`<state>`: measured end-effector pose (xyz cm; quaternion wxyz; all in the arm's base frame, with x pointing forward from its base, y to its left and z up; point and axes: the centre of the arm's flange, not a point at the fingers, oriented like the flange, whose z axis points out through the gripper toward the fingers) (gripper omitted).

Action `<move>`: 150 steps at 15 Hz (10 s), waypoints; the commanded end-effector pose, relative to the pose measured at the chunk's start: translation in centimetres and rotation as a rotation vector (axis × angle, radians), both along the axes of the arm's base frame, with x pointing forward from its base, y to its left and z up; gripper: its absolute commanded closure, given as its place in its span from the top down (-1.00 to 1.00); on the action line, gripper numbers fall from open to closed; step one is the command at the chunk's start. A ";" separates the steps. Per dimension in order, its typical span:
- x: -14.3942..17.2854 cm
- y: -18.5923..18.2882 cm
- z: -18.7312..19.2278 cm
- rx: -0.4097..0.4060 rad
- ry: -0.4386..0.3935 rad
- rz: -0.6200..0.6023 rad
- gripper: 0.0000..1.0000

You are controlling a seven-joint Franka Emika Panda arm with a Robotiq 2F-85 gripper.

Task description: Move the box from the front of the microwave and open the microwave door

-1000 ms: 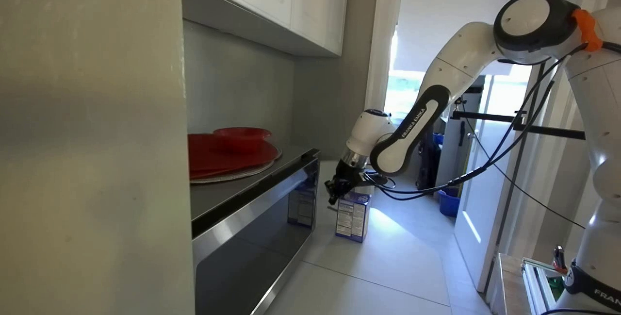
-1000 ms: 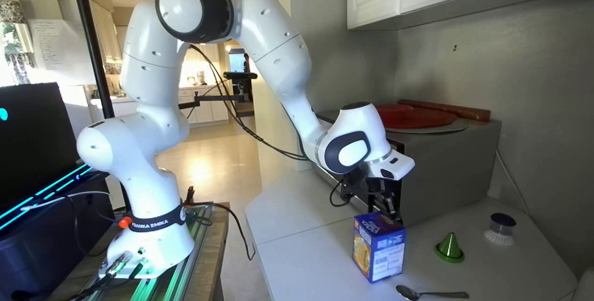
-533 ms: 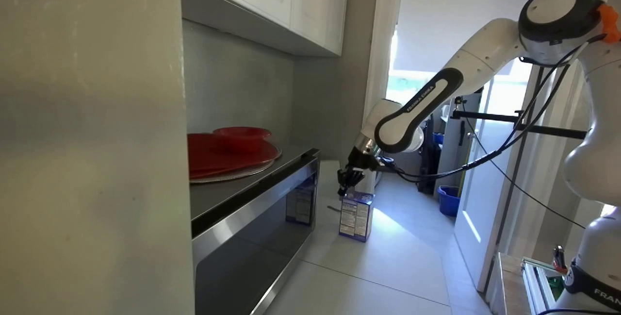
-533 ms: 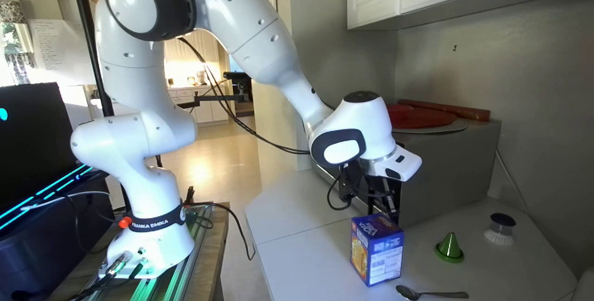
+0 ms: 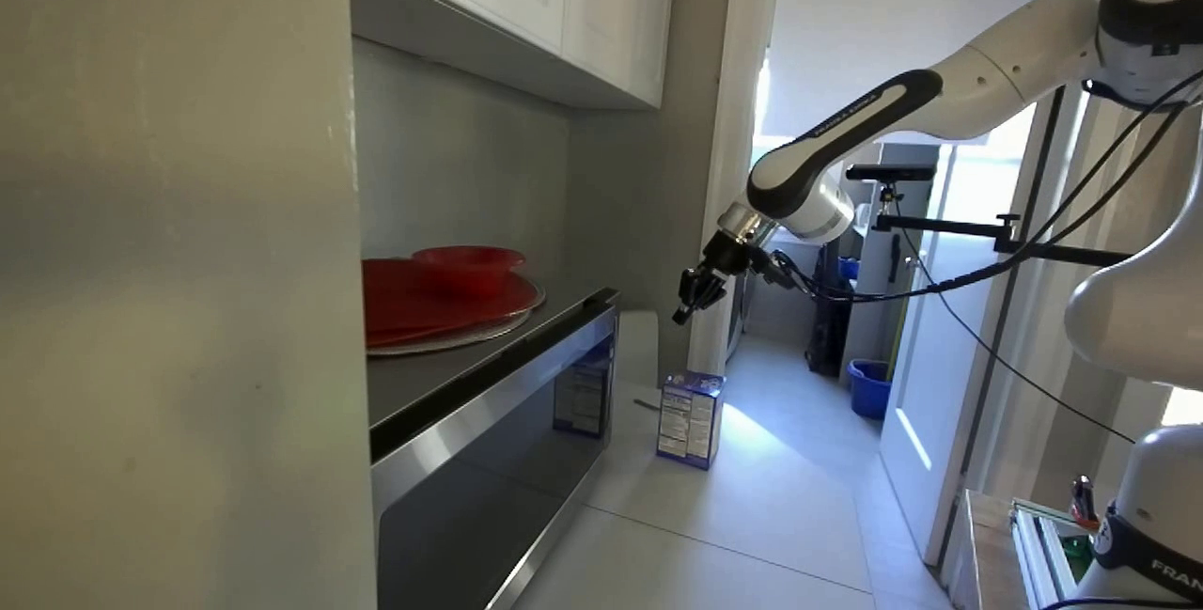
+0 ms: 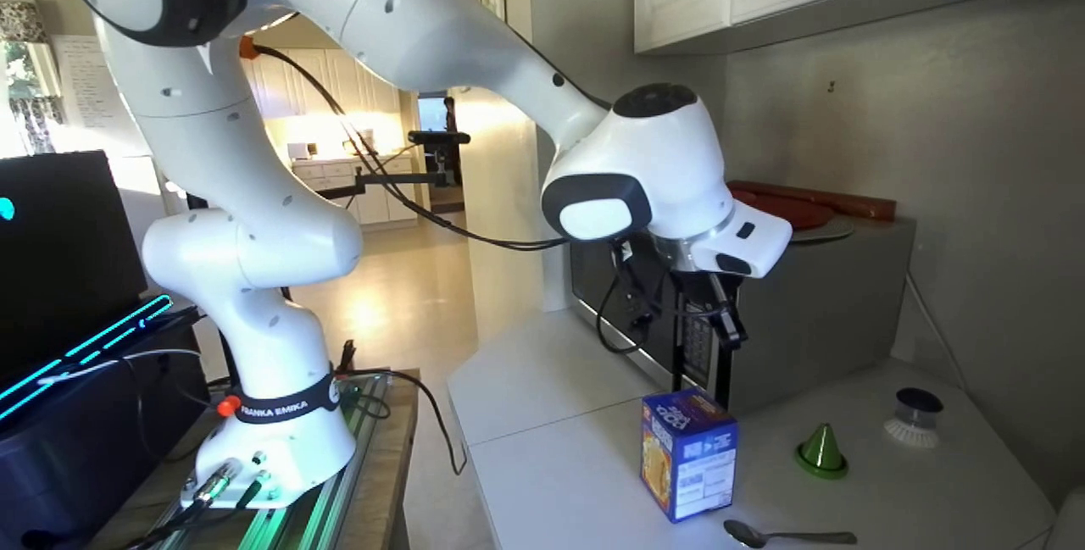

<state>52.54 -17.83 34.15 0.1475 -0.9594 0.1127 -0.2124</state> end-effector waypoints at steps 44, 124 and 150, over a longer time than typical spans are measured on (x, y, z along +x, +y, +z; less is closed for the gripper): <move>-10.5 27.4 17.8 -0.133 -0.420 0.576 -1.00; -1.6 20.6 6.4 -0.269 0.041 0.337 -1.00; -12.3 21.9 9.1 -0.191 0.305 0.683 -0.47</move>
